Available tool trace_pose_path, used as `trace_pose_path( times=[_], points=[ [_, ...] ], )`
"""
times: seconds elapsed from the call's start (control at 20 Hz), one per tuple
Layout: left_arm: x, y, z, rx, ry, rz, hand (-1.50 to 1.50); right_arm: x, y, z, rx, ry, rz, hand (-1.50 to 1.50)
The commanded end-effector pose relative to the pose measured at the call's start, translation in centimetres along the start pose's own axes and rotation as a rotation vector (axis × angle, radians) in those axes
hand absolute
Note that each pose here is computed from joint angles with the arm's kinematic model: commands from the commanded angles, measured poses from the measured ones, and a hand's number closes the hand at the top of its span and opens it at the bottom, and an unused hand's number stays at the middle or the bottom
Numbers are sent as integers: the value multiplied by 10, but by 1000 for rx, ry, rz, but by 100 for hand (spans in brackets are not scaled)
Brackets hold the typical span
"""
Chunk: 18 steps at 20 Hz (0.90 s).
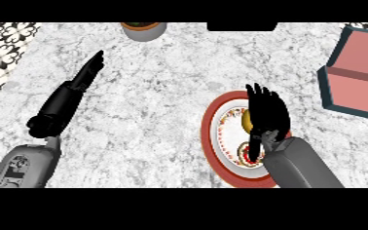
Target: Pick the lemon from the plate and place it in the cardboard box
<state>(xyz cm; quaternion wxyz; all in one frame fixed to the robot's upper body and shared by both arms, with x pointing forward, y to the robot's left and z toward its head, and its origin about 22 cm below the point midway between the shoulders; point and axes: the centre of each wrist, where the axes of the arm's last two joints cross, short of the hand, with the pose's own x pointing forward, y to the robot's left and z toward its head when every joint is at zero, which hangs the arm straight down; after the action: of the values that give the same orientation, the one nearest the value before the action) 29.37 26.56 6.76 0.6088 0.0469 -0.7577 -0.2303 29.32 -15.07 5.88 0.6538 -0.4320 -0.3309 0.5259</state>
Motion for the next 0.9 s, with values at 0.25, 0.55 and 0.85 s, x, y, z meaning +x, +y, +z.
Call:
trace_pose_path(
  times=[0.25, 0.55, 0.85],
  points=[
    [-7, 0, -2, -7, -10, 6, 0, -12, 18, -26, 35, 14, -20, -150],
    [-18, -15, 1, -11, -14, 21, 0, -9, 50, -18, -36, -126, 65, 150],
    [-10, -4, 0, -2, -13, 4, 0, -7, 40, -24, -175, -146, 78, 150]
  ],
)
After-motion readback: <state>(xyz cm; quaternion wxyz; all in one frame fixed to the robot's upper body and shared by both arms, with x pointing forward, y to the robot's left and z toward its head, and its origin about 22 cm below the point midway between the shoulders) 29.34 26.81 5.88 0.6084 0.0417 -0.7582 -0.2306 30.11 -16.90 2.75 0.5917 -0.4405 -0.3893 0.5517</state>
